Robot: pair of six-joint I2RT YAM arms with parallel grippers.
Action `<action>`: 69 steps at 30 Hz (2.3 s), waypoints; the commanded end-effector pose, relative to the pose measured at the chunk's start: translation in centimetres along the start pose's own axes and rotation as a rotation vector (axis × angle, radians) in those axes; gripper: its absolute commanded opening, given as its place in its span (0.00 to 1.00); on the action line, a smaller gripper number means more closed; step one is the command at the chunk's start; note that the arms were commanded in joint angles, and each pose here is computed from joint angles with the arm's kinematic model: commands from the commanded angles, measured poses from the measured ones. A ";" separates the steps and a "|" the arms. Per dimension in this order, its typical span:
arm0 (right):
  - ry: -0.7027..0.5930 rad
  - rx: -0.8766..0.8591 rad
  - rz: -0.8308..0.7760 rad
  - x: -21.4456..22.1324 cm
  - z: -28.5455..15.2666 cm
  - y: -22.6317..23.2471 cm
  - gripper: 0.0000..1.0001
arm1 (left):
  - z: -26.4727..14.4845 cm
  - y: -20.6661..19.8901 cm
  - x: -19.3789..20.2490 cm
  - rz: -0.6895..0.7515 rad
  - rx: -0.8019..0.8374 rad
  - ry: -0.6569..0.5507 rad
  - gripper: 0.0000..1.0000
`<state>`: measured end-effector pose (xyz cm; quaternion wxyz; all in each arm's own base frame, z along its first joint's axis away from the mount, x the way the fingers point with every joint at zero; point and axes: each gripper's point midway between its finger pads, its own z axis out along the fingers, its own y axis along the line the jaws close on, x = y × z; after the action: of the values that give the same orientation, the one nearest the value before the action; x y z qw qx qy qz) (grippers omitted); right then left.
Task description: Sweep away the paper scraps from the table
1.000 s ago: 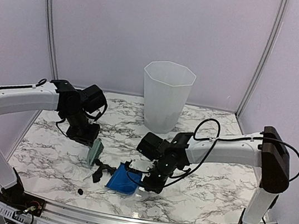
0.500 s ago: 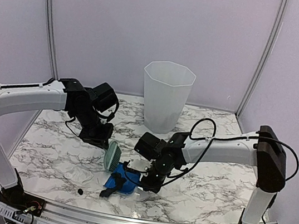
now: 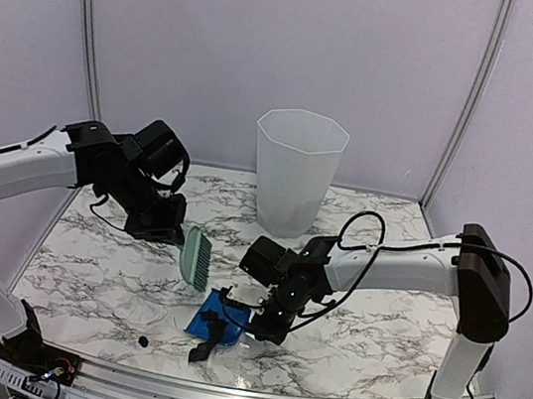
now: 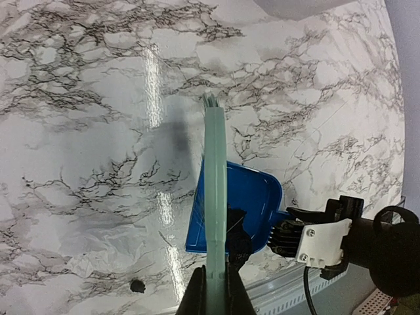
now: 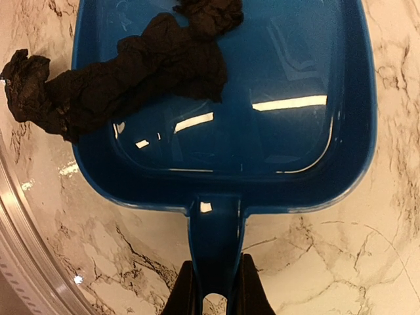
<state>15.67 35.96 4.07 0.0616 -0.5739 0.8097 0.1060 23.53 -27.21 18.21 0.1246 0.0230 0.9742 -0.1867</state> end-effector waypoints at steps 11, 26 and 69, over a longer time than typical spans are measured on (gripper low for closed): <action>0.064 -0.072 -0.073 3.2 -1.8 3.3 0.00 | -8.4 10.3 7.3 -0.195 -0.186 -0.044 0.00; 0.087 -0.107 -0.112 -1.7 0.2 7.9 0.00 | -9.4 16.0 9.0 -0.190 -0.459 -0.045 0.00; -0.008 -0.042 -0.024 -5.6 0.6 3.5 0.00 | -1.2 5.7 7.7 0.030 -0.167 0.127 0.00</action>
<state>13.10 42.89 3.92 0.0302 -0.5907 0.7959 0.1298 15.78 -21.62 13.89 0.0351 0.0561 0.9934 -0.0935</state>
